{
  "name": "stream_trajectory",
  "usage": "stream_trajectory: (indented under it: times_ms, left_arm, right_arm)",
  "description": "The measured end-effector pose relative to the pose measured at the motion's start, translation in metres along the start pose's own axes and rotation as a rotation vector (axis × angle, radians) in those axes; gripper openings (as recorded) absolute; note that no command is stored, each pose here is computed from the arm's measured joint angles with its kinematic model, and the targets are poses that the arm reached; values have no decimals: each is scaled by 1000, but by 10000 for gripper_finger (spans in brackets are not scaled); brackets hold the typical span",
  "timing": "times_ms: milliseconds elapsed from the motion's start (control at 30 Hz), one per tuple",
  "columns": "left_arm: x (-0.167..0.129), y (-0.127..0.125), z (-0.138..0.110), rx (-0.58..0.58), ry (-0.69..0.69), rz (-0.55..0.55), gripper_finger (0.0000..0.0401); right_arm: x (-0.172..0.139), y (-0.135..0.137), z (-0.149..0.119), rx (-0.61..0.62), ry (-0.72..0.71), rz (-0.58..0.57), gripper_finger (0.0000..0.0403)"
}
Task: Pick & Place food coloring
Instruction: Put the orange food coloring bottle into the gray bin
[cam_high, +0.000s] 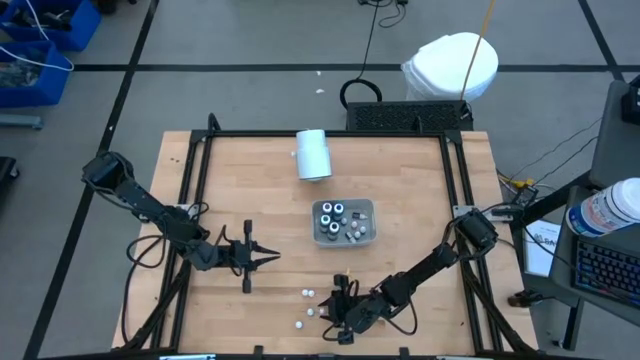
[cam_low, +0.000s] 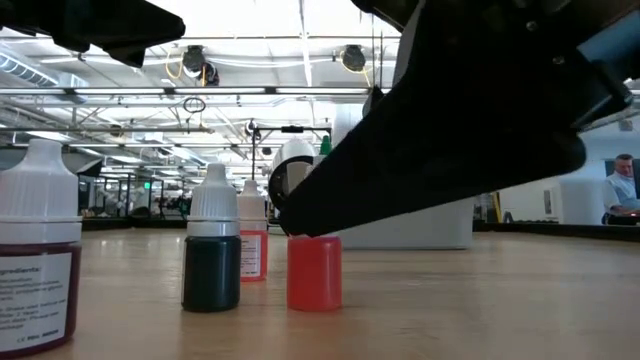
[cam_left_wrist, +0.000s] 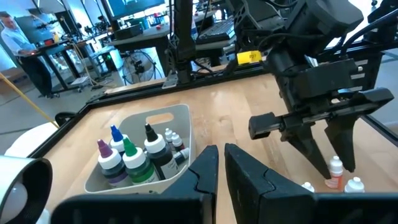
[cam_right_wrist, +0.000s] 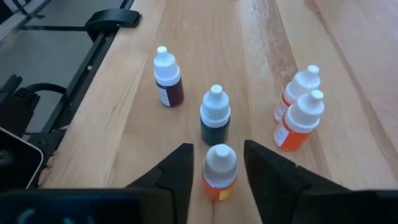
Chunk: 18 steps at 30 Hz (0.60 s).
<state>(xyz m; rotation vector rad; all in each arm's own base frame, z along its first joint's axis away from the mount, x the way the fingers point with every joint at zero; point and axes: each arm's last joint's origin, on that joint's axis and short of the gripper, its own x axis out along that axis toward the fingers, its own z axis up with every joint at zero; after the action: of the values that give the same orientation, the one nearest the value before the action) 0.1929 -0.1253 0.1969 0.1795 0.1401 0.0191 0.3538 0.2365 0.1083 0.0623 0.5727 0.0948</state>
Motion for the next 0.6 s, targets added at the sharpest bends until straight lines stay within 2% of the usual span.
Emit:
stream_trajectory:
  times_ms: [200, 333, 467, 533, 600]
  left_arm:
    - [0, 0, 0, -3, 0, 0, 37]
    - [0, 0, 0, -16, 0, 0, 37]
    - [0, 0, 1, -32, -8, 1, 37]
    - [0, 0, 1, -34, -9, 0, 37]
    - [0, 0, 1, -33, -8, 0, 37]
  right_arm:
    - [-1, 2, 0, 1, 13, 45, 52]
    - [-5, 2, 4, -25, 25, 66, 52]
    - [-24, 2, 23, -27, 30, 87, 52]
    - [-40, 0, 35, -53, 26, 40, 52]
    - [-61, -3, 47, -99, 28, -57, 52]
